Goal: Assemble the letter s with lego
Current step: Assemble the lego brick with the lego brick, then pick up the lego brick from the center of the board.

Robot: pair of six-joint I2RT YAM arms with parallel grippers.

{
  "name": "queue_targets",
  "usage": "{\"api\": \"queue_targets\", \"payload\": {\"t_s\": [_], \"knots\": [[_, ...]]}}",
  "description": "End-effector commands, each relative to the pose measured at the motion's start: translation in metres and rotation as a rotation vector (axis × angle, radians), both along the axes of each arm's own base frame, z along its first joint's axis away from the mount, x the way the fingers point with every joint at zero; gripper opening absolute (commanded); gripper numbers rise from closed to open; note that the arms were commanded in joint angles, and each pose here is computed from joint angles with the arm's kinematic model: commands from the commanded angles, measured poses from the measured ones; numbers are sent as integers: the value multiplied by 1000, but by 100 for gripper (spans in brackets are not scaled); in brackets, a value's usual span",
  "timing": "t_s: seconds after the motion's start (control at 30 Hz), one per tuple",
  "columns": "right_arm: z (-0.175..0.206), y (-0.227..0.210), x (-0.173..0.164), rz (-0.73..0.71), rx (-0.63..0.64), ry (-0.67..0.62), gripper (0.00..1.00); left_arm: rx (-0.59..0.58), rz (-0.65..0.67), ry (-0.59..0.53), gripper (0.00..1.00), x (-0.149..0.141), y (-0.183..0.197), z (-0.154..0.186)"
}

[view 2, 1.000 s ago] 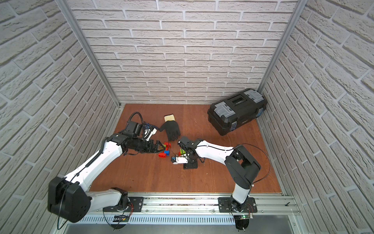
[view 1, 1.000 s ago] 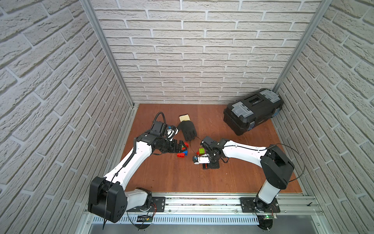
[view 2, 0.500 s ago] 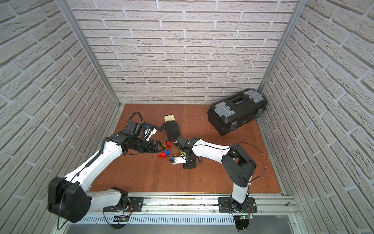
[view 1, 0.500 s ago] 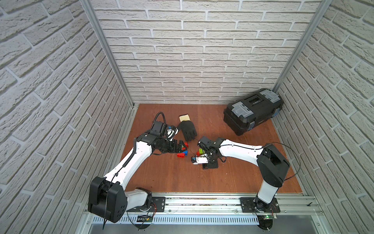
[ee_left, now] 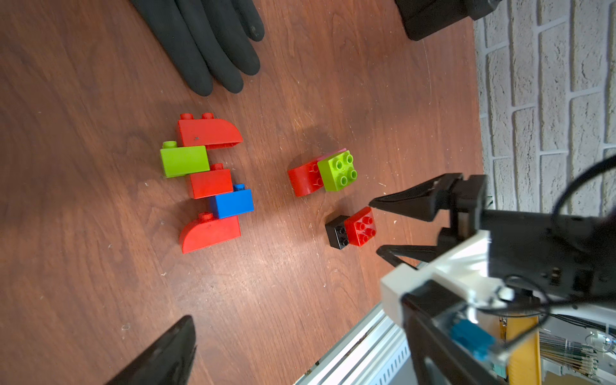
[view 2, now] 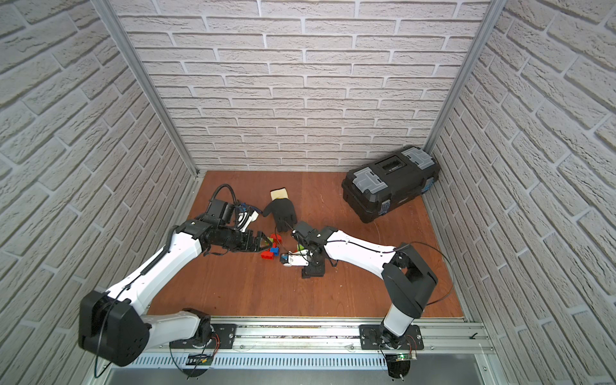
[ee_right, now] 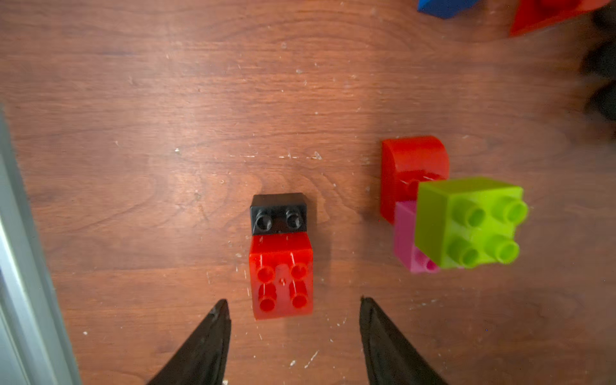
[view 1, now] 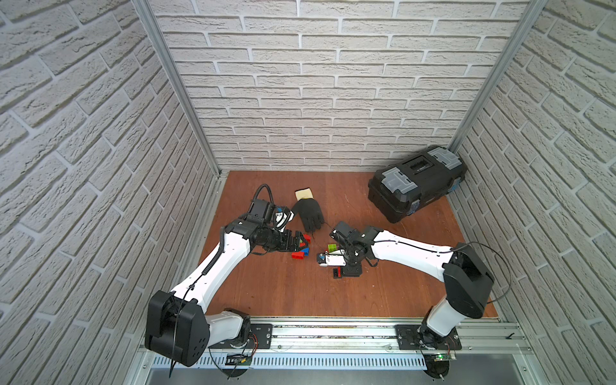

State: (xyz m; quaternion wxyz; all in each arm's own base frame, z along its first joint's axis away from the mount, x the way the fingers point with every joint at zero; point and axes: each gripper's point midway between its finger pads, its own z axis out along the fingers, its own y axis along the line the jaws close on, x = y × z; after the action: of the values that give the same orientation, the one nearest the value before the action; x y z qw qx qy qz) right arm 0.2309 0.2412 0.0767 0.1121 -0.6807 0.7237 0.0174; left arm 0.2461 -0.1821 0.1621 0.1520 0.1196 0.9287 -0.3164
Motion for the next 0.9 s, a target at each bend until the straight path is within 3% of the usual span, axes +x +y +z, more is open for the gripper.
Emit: {"api": "queue_targets", "payload": {"t_s": [0.0,0.33,0.53,0.7,0.77,0.87], "knots": [[18,0,2,-62,108,-41,65,16,-45,-74,98,4,-5,6],[40,-24,9,-385,427,-85,67,125,-296,-331,93,-11,-50,7],[48,-35,5,-577,616,-18,70,176,-444,-439,88,-24,-86,-4],[57,-40,6,-681,734,-13,77,249,-562,-503,84,-32,-106,-28],[61,-52,16,-809,753,-27,84,274,-594,-510,82,-33,-112,-36],[60,-58,14,-862,768,77,84,303,-647,-539,81,-35,-121,-45]]}}
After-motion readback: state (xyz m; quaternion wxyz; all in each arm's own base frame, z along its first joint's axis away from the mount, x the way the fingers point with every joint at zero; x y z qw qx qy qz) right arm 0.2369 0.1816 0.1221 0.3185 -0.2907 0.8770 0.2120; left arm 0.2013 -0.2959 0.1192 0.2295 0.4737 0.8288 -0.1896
